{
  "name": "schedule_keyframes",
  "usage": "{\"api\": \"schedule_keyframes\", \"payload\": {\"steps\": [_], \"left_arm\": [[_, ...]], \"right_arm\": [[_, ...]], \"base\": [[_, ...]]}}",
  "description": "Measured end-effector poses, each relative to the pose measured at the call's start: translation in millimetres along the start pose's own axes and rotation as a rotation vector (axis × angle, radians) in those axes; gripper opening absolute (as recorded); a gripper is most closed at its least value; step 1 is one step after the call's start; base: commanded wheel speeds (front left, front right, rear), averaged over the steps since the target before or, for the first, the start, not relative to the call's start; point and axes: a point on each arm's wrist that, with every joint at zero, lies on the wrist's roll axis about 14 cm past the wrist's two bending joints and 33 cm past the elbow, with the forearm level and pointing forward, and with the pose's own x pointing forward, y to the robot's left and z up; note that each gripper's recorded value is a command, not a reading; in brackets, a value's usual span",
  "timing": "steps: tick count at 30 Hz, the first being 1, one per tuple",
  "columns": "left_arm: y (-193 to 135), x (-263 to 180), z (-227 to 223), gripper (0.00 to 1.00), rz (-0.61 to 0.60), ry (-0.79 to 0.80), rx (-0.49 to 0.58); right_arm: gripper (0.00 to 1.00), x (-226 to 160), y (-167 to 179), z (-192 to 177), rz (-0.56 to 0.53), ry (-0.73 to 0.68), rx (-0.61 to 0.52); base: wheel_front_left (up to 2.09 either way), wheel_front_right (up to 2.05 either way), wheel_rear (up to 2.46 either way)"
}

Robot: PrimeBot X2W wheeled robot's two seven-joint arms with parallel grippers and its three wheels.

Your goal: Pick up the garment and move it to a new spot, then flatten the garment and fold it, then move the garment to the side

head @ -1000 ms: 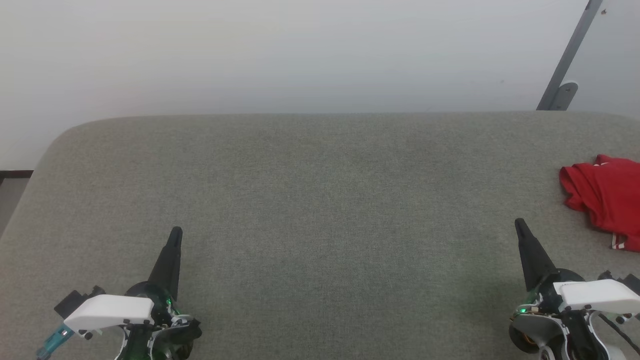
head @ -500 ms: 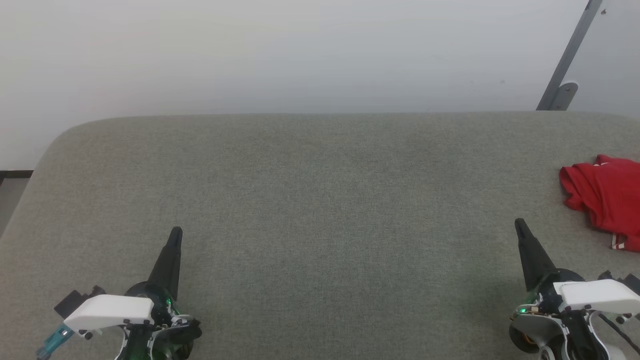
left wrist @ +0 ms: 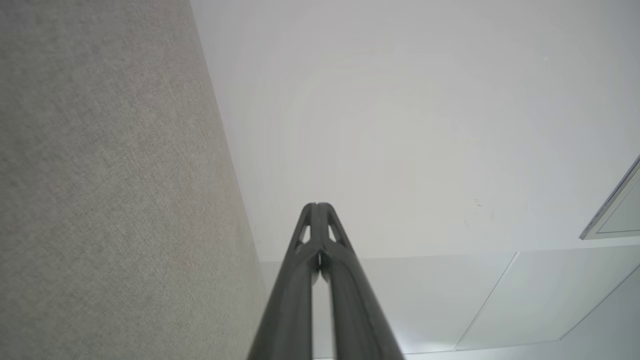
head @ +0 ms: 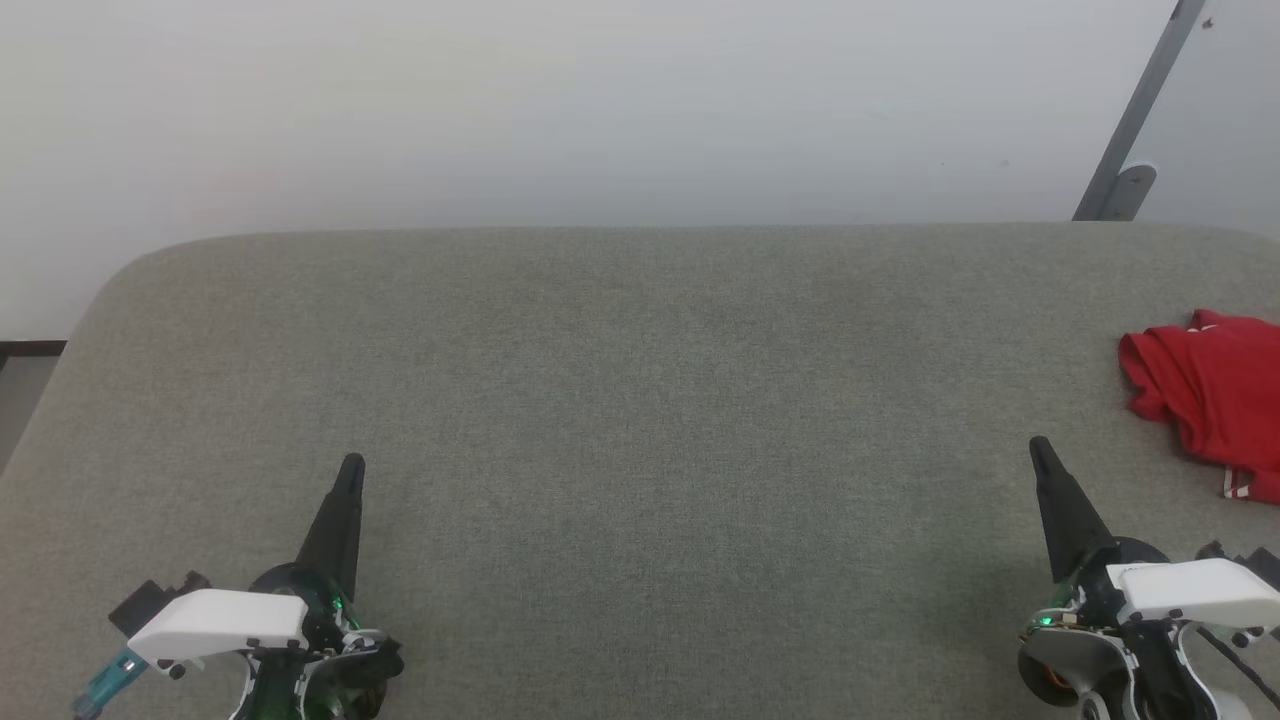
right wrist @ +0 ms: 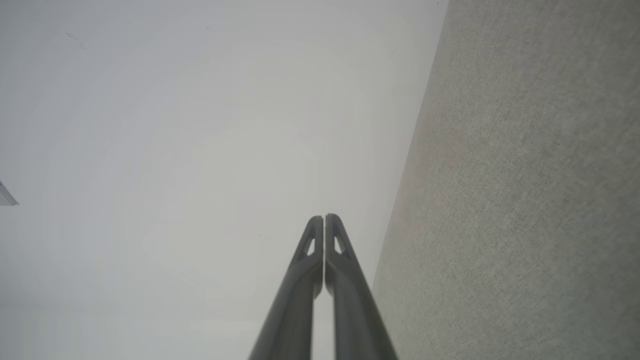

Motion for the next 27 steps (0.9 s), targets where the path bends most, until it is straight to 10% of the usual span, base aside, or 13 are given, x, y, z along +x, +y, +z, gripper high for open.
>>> {"api": "schedule_keyframes", "payload": {"steps": [27], "left_arm": [[0.0, 0.0, 0.0, 0.00, 0.000, 0.000, 0.000]], "right_arm": [[0.00, 0.0, 0.0, -0.1, 0.000, 0.000, 0.000]], "base": [[0.00, 0.00, 0.00]]}}
